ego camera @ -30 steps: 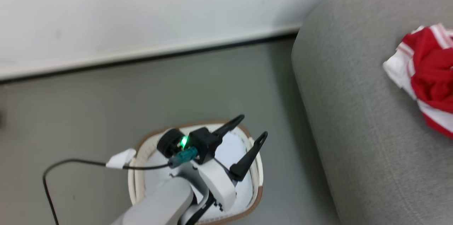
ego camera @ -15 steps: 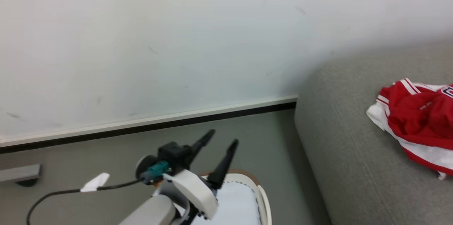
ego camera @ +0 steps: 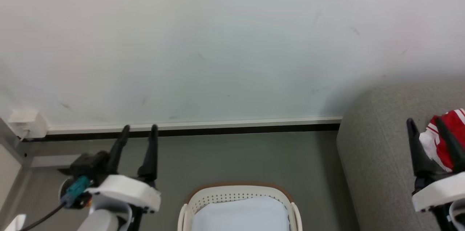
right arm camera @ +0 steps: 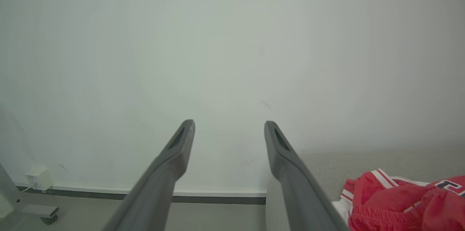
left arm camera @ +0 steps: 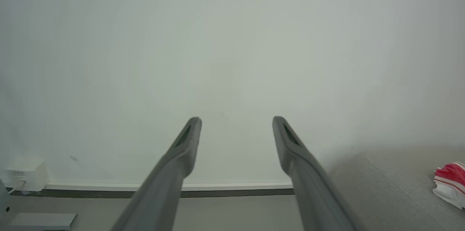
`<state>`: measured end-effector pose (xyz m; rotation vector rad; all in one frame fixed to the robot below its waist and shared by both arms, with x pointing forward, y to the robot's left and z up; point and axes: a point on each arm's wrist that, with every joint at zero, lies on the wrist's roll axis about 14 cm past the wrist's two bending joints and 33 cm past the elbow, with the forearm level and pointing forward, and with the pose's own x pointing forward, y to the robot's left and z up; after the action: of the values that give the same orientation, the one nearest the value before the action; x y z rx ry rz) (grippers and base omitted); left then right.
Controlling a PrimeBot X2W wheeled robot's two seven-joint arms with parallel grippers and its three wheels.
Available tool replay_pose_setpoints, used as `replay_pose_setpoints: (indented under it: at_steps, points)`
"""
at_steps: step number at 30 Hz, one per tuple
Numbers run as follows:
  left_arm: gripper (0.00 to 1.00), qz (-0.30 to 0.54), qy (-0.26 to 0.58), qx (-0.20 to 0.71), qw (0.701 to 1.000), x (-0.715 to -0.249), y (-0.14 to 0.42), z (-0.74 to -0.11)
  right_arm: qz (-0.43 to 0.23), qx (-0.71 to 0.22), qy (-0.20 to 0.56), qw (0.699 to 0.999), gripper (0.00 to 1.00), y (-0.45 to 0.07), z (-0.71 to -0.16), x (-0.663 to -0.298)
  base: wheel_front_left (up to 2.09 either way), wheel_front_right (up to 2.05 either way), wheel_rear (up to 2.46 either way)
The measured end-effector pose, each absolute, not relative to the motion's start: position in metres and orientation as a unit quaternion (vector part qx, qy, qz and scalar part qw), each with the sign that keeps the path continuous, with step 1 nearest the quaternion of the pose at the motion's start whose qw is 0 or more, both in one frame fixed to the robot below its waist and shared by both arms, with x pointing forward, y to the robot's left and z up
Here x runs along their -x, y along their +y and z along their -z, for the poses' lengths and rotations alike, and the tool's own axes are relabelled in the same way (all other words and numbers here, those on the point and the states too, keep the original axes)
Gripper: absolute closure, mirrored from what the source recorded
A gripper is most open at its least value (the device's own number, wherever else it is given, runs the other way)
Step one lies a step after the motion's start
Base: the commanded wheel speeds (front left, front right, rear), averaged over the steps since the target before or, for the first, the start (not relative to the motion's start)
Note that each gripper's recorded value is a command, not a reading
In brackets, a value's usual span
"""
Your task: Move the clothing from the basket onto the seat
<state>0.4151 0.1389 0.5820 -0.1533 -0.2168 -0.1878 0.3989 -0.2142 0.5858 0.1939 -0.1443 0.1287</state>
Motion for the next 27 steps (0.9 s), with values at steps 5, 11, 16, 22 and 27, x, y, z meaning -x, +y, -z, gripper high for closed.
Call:
replay_pose_setpoints:
  at_steps: [5,11,16,22,27]
  points:
    - [0.0,0.037,-0.089,0.069,0.993,-0.398,0.173,-0.558,-0.066,-0.097,-0.084,0.99,0.0,-0.196,-0.562,-0.389,0.0,0.0,0.0]
    - [0.0,0.005,-0.07,0.075,0.995,-0.379,0.185,-0.534,-0.061,-0.116,-0.061,0.99,0.0,-0.175,-0.525,-0.373,0.0,0.0,0.0]
    - [0.0,0.008,-0.054,0.084,0.995,-0.373,0.18,-0.519,-0.058,-0.129,-0.06,0.988,0.0,-0.165,-0.521,-0.369,0.0,0.0,0.0]
    - [0.0,0.016,-0.04,0.075,0.996,-0.373,0.177,-0.508,-0.059,-0.121,-0.053,0.989,0.0,-0.16,-0.516,-0.364,0.0,0.0,0.0]
    - [0.0,0.021,-0.037,0.069,0.997,-0.373,0.174,-0.505,-0.051,-0.119,-0.055,0.99,0.0,-0.164,-0.517,-0.363,0.0,0.0,0.0]
